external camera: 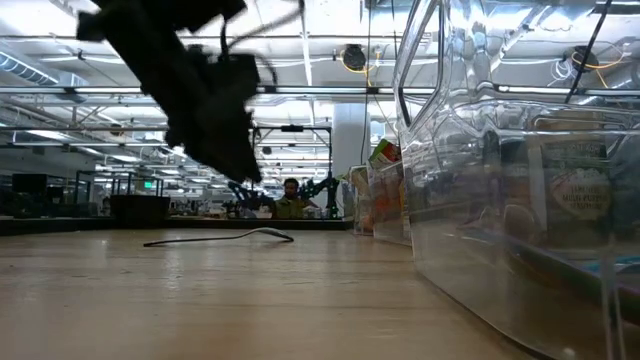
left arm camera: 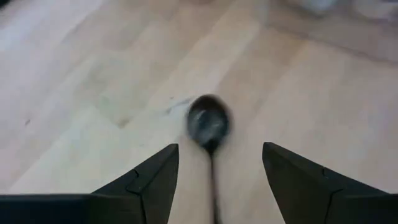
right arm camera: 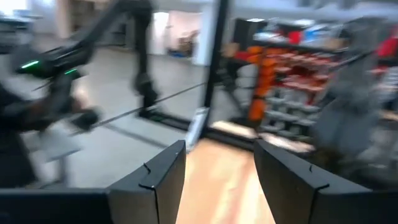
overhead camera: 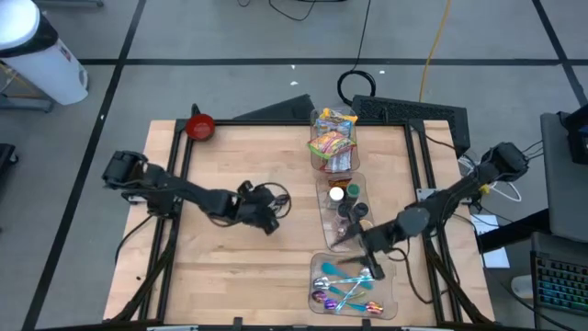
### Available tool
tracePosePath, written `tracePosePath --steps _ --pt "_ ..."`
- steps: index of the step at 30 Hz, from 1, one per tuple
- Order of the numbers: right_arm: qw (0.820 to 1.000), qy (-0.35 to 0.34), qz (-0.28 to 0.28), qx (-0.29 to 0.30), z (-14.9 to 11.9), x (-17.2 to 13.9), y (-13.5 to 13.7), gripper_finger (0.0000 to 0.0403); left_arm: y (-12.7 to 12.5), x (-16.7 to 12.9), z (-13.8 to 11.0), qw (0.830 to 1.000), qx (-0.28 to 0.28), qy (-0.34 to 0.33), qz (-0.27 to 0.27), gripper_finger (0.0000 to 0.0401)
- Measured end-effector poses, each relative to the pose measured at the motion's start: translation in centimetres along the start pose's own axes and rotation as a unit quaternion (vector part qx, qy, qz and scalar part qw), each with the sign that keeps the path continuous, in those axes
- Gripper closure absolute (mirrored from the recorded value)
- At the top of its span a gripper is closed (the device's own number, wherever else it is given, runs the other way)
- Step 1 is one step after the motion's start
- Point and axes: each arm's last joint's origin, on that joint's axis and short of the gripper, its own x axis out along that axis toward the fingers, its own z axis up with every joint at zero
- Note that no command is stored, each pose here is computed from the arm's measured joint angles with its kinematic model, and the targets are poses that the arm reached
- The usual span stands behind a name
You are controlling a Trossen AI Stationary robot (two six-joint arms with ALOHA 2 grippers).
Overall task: Pick & Place Food Item
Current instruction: Put the black spoon into the bottom transparent bin
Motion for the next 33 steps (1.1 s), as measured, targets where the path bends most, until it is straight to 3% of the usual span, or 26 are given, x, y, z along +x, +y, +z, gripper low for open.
tracePosePath --steps 4,12,18,22,29,33 --pt "0.999 -0.013 -0.04 -0.005 0.9 -0.4 -1.3 0.0222 0.8 2.4 0.0 0.999 -0.021 0.032 -0.002 0.016" --pt "0.999 -0.012 -0.043 0.002 1.2 -0.7 -1.6 0.0223 1.5 5.4 -1.1 0.996 -0.016 0.09 0.002 0.016" --pt "0.999 0.008 -0.041 0.005 0.8 -0.7 -1.6 0.023 1.3 6.3 -1.6 0.996 -0.013 0.093 0.01 0.0167" --pt "0.999 0.008 -0.041 0.013 0.8 -0.7 -1.6 0.0235 1.4 6.4 -1.7 0.995 -0.012 0.096 0.011 0.0219" --pt "0.999 0.008 -0.041 0.012 0.8 -0.7 -1.6 0.0239 1.5 6.4 -1.9 0.994 -0.011 0.107 0.013 0.0375" --pt "0.999 0.009 -0.041 0.011 0.8 -0.7 -1.6 0.024 1.6 6.4 -2.0 0.993 -0.02 0.113 0.018 0.0381"
